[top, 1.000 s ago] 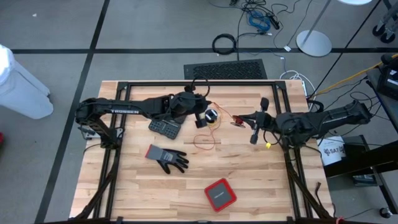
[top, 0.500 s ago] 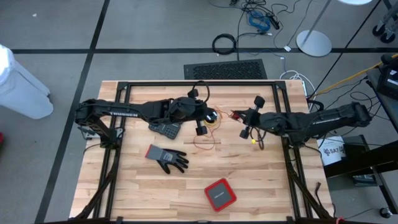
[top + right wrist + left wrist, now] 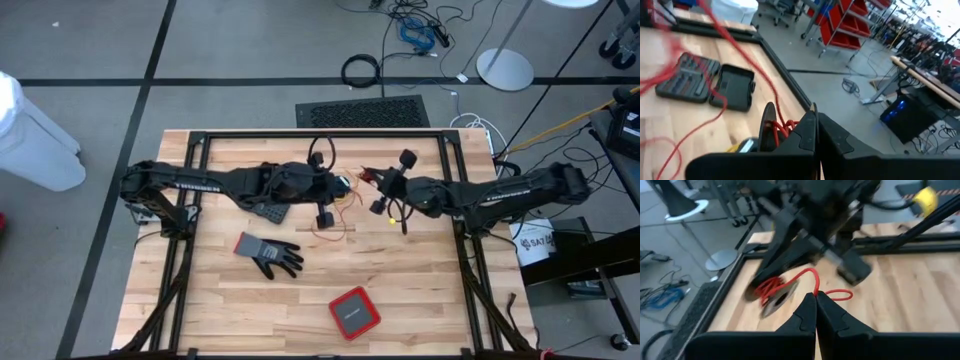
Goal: Coil cords
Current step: Coil the red wire onto the spool
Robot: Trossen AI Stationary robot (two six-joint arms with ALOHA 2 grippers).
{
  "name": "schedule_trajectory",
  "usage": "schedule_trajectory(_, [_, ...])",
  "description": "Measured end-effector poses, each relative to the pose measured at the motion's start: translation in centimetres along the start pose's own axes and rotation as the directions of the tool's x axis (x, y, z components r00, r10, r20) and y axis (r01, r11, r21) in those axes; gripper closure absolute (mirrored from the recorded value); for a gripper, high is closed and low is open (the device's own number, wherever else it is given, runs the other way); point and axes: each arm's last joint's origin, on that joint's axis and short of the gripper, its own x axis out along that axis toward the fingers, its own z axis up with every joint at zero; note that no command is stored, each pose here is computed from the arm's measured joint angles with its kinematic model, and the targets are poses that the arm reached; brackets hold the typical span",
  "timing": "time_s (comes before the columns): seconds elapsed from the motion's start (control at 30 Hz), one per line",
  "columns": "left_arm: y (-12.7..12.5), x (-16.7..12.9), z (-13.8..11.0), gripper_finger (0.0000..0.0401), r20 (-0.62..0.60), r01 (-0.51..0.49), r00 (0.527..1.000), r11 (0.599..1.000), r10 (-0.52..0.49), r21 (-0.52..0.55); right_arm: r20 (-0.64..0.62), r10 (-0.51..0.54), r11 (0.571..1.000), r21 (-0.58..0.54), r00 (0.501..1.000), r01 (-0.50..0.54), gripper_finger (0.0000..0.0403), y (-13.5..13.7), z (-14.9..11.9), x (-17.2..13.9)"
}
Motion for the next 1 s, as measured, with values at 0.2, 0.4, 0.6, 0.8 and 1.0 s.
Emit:
schedule_trajectory(0.2, [-0.4, 0.4, 0.2, 0.0401, 0.059, 0.06, 0.997, 0.997, -0.057, -0.053, 0.055, -0.023, 0.999, 0.03, 0.998, 0.021, 0.0403, 0.5, 0.4, 1.1])
schedule_trajectory(0.4, [-1.2, 2.7, -1.5, 0.0401, 0.008, 0.106, 0.994, 0.992, -0.105, -0.071, 0.144, -0.032, 0.998, 0.055, 0.989, 0.024, 0.0403, 0.9, 1.2, 1.6])
schedule_trajectory(0.6, [-1.7, 4.8, -2.9, 0.0401, -0.012, 0.104, 0.994, 0.992, -0.105, -0.069, 0.204, -0.053, 0.996, 0.086, 0.977, 0.036, 0.0403, 0.7, 1.9, 1.6])
schedule_trajectory(0.8, [-1.5, 5.9, -3.3, 0.0401, 0.001, 0.042, 0.999, 0.998, -0.042, -0.047, 0.245, -0.036, 0.993, 0.115, 0.969, 0.008, 0.0403, 0.6, 2.3, 1.2])
schedule_trajectory(1.0, [-0.6, 6.7, -3.3, 0.0401, 0.063, -0.012, 0.998, 0.998, 0.016, -0.066, 0.328, -0.029, 0.987, 0.161, 0.944, -0.026, 0.0403, 0.4, 3.3, 0.2])
